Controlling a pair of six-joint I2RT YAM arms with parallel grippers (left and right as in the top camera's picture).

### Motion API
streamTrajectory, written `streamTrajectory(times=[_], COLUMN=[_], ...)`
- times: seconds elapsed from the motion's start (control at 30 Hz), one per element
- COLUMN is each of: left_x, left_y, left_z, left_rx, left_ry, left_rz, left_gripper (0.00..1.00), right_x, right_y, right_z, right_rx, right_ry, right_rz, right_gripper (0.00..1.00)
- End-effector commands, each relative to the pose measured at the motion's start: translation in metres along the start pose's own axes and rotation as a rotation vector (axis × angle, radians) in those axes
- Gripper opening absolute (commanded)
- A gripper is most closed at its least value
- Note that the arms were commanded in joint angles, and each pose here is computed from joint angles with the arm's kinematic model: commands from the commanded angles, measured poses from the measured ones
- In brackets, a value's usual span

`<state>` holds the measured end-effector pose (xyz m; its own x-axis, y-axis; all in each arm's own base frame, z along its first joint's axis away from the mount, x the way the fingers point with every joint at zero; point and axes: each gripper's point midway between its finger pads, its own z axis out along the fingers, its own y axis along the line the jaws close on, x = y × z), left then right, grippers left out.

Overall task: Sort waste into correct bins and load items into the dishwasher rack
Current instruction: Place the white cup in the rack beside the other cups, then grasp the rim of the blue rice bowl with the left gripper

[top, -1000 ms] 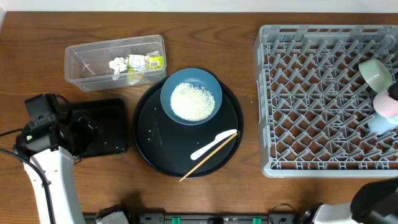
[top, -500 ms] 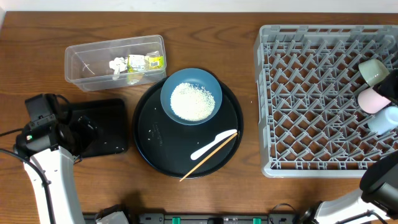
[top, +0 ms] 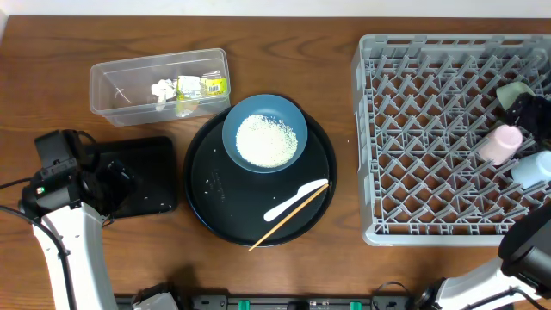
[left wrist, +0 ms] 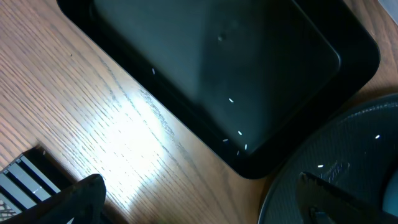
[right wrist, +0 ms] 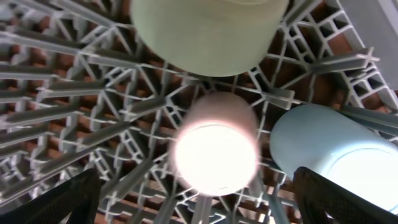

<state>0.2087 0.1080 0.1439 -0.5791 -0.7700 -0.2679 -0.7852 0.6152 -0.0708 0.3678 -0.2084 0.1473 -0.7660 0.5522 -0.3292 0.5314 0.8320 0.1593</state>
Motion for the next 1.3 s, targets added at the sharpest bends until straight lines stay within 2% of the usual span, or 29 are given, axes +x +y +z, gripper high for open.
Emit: streamTrajectory(times=[0.0, 0.1, 0.23, 0.5, 0.63, 0.77, 0.93, 1.07, 1.27], left_x=[-0.003, -0.003, -0.002, -0.002, -0.001, 0.003, 0.019, 0.05, 0.117], left_y=[0.002, 0.002, 0.001, 0.001, -0.006, -0.038, -0.097, -0.155, -0.24], left_z=[0.0, 0.0, 0.0, 0.0, 0.0, -0.003, -0.012, -0.021, -0.026], left_rx=[-0.011, -0.011, -0.004, -0.004, 0.029, 0.153, 0.283, 0.369, 0.452], left_ry=[-0.006, -0.006, -0.003, -0.003, 0.004, 0.006, -0.032, -0.026, 0.021], left_rz=[-0.014, -0.013, -0.014, -0.013, 0.006, 0.122, 0.337, 0.548, 0.884], left_gripper=[0.98, 0.98, 0.98, 0.98, 0.98, 0.98, 0.98, 0.98, 0.98], right_x=[-0.008, -0.003, 0.024, 0.1, 0.127, 0.135, 0.14, 0.138, 0.132], right_y=[0.027, 0.062, 0.119, 0.23, 0.26, 0.259, 0.253, 0.245, 0.22], right_z=[-0.039, -0.065, -0.087, -0.086, -0.08, -0.073, -0.072, -0.071, -0.068], right_rx=[-0.075, -0.164, -0.256, -0.389, -0.366, -0.254, -0.231, -0.213, -0.119], right_ry=[-0.092, -0.137, -0.123, 0.003, 0.033, 0.038, 0.062, 0.072, 0.087], right_rz=[-0.056, -0.15, -0.29, -0.576, -0.64, -0.606, -0.604, -0.586, -0.526], right_gripper=[0.93, 0.89, 0.88, 0.87, 0.86, 0.87, 0.88, 0.88, 0.88])
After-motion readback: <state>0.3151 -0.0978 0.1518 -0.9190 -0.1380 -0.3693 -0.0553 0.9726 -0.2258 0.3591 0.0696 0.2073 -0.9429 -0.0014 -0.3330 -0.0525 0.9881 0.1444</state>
